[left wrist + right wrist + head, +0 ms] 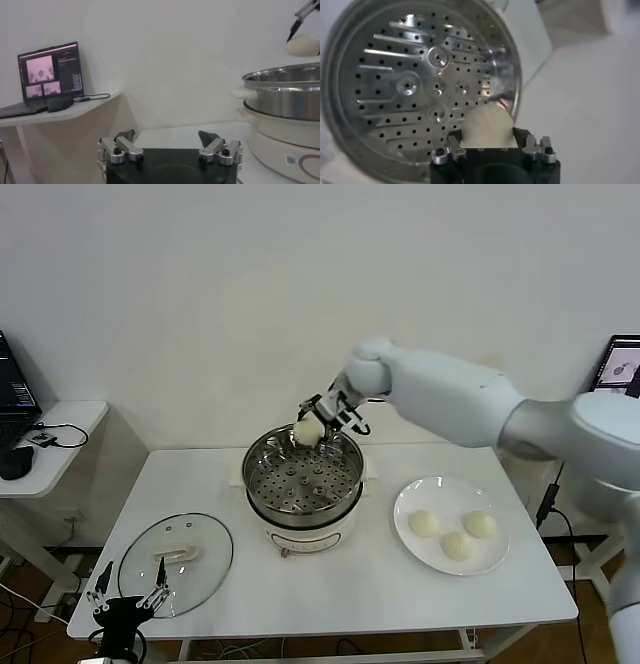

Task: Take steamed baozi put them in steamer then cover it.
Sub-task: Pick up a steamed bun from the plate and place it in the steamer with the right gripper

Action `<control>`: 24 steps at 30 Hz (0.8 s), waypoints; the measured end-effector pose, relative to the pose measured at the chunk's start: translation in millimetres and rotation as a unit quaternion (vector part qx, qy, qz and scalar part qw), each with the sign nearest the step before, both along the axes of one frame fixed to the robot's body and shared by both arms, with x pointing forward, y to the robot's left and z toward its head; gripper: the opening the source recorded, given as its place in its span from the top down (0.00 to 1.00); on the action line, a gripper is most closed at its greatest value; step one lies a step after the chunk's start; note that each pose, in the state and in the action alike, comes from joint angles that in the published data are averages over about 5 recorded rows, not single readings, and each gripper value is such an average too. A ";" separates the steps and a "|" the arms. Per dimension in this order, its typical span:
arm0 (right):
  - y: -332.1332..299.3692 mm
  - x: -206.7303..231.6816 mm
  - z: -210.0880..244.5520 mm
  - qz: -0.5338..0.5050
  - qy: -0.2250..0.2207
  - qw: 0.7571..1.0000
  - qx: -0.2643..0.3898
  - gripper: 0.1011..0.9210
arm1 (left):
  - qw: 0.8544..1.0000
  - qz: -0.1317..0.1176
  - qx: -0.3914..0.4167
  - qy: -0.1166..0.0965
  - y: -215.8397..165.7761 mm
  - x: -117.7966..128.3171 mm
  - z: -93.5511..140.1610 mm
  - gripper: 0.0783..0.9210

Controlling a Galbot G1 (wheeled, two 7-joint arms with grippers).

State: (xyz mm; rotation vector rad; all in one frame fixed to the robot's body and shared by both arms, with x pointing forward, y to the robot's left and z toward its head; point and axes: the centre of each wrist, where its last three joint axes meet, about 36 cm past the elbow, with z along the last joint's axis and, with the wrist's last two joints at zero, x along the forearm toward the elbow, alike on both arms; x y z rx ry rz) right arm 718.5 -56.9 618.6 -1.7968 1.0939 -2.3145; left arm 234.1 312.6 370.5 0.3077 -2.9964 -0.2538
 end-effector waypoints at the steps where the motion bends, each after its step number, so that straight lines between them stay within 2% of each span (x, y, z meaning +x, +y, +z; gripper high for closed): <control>1: 2.5 0.4 -3.8 0.008 -0.002 1.000 -0.005 0.32 | 1.000 0.000 0.000 0.000 0.0 -0.1 -0.1 0.12; 21: 22.9 13.3 -53.9 0.095 -0.037 0.993 -0.060 0.32 | 1.000 -0.002 0.002 0.004 0.2 -0.8 -3.5 0.12; 24: 21.2 16.6 -55.9 0.097 -0.041 0.992 -0.062 0.29 | 1.000 -0.002 0.002 0.003 0.3 -0.5 -3.2 0.12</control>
